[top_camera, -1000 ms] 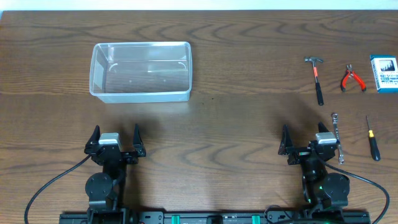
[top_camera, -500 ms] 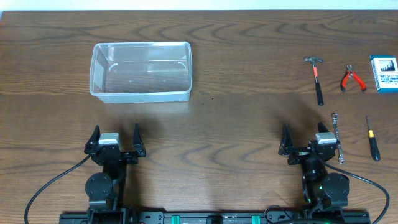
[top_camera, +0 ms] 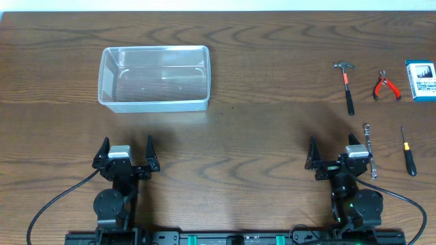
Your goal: Pack container
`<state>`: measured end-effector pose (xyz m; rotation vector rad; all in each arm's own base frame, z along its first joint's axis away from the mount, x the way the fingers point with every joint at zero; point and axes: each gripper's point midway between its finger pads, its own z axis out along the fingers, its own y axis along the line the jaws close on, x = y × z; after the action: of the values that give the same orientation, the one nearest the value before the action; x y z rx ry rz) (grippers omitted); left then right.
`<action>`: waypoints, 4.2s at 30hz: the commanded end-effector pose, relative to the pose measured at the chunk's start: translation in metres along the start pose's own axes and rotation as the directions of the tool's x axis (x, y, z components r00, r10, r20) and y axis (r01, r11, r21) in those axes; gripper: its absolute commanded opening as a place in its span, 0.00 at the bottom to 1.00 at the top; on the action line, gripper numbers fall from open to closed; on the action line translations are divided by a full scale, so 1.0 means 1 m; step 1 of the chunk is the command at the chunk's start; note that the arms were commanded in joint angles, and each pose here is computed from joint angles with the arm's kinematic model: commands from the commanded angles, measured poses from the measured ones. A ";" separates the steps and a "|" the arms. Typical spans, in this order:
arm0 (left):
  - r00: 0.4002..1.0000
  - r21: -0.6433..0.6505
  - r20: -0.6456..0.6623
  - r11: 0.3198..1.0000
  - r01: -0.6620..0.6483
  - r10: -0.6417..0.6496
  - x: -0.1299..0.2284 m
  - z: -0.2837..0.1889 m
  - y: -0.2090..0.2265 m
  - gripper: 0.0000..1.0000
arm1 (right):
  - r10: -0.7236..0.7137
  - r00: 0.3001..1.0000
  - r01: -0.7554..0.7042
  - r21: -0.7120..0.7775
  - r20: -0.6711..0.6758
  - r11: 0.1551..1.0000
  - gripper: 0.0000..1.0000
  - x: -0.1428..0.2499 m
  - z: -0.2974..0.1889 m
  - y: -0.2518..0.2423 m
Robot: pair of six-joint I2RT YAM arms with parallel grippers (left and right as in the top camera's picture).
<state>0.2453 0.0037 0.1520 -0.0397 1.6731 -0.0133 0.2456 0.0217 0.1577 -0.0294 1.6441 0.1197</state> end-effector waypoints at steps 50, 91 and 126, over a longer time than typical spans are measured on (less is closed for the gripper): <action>0.999 -0.004 -0.049 1.000 -0.018 0.018 0.015 0.000 0.001 0.98 | 0.215 0.967 -0.244 -0.260 -0.133 0.934 0.99 -0.063 -0.023 0.054; 0.995 0.071 0.099 0.997 -0.027 0.020 -0.091 -0.033 -0.015 0.98 | -0.020 0.573 -0.016 -0.035 -0.819 0.999 0.99 -0.100 0.045 0.123; 0.747 -0.081 -0.665 0.994 -0.077 0.004 -0.138 0.006 0.015 0.98 | -0.207 0.482 -0.059 -0.268 -0.851 0.962 0.99 -0.028 0.172 0.272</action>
<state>0.2658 0.0207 0.2813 -0.0605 2.4156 0.0972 0.3851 0.2950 0.2034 -0.4097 2.6587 0.2875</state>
